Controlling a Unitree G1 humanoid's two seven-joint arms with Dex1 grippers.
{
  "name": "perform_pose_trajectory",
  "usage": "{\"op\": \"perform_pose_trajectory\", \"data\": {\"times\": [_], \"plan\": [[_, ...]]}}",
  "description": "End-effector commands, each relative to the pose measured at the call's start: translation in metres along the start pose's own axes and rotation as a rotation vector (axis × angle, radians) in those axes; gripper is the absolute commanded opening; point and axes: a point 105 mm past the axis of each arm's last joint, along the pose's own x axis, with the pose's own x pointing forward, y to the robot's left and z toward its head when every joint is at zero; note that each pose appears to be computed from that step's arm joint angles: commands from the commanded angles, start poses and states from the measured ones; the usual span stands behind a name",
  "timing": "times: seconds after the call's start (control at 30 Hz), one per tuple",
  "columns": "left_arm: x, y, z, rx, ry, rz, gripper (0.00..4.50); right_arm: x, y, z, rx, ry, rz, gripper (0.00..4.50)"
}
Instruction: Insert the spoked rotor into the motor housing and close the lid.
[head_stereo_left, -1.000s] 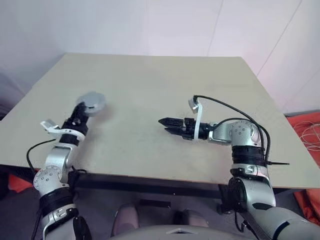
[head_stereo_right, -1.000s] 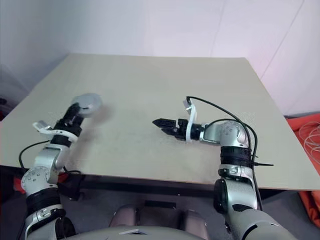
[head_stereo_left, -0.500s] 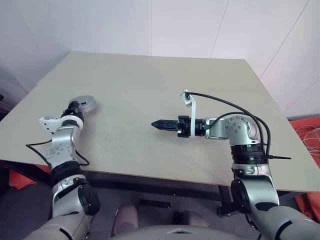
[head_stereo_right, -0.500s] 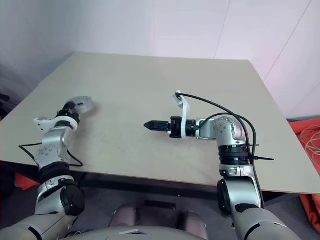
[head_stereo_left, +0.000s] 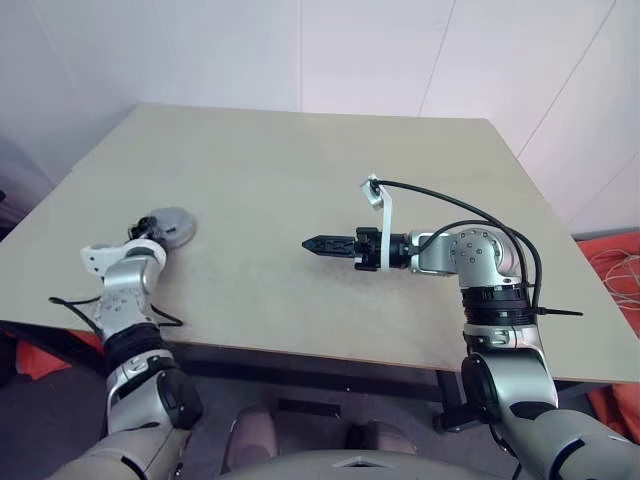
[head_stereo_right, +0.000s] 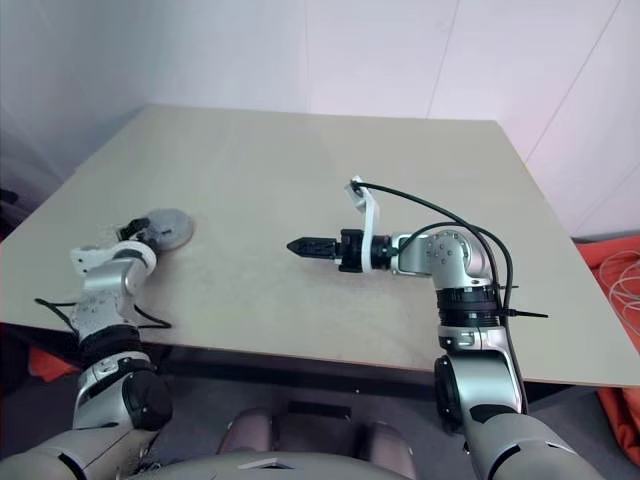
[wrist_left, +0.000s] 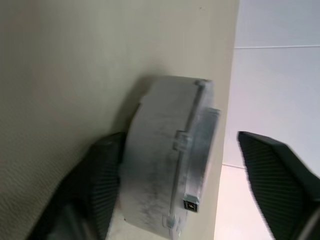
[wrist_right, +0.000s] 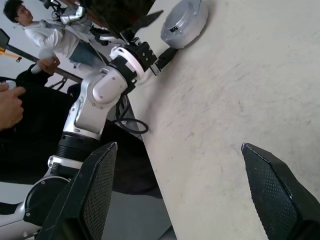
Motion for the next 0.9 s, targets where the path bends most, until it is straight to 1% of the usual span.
{"op": "perform_pose_trajectory", "data": {"times": [0.03, 0.23, 0.3, 0.37, 0.43, 0.47, 0.5, 0.53, 0.57, 0.67, 0.73, 0.8, 0.87, 0.9], "plan": [[-0.01, -0.019, 0.008, 0.024, -0.032, -0.031, 4.47, 0.0, 0.01, 0.01, -0.058, -0.019, 0.017, 4.5], [-0.028, -0.007, -0.002, 0.085, 0.011, 0.111, 4.47, -0.001, 0.01, 0.008, -0.054, -0.009, 0.014, 4.5], [-0.041, -0.004, -0.008, 0.148, 0.024, 0.129, 4.47, -0.002, 0.008, 0.008, -0.062, -0.012, 0.005, 4.5], [-0.054, -0.004, -0.014, 0.256, 0.041, 0.127, 4.47, -0.005, 0.006, 0.01, -0.11, -0.025, -0.012, 4.5], [-0.062, -0.01, -0.019, 0.544, 0.055, 0.057, 4.47, -0.009, 0.005, 0.018, -0.215, -0.078, -0.029, 4.5], [-0.064, -0.018, -0.025, 0.754, 0.059, -0.016, 4.47, -0.013, 0.004, 0.024, -0.268, -0.136, -0.029, 4.5], [-0.067, -0.022, -0.033, 0.912, 0.087, -0.087, 4.47, -0.017, 0.002, 0.028, -0.326, -0.182, -0.041, 4.5], [-0.069, -0.023, -0.039, 1.001, 0.109, -0.133, 4.47, -0.019, 0.0, 0.031, -0.364, -0.209, -0.048, 4.5], [-0.07, -0.024, -0.044, 1.074, 0.127, -0.178, 4.47, -0.022, -0.003, 0.031, -0.403, -0.222, -0.057, 4.5], [-0.069, -0.041, -0.051, 1.293, 0.132, -0.376, 4.47, -0.035, -0.02, 0.025, -0.513, -0.207, -0.113, 4.5], [-0.072, -0.048, -0.061, 1.374, 0.194, -0.531, 4.47, -0.043, -0.028, 0.021, -0.574, -0.195, -0.132, 4.5], [-0.075, -0.055, -0.066, 1.443, 0.2, -0.661, 4.47, -0.049, -0.037, 0.015, -0.607, -0.166, -0.153, 4.5], [-0.074, -0.052, -0.066, 1.557, 0.205, -0.716, 4.47, -0.054, -0.043, 0.012, -0.618, -0.16, -0.167, 4.5], [-0.074, -0.045, -0.068, 1.615, 0.243, -0.741, 4.47, -0.057, -0.047, 0.009, -0.627, -0.153, -0.18, 4.5]]}}
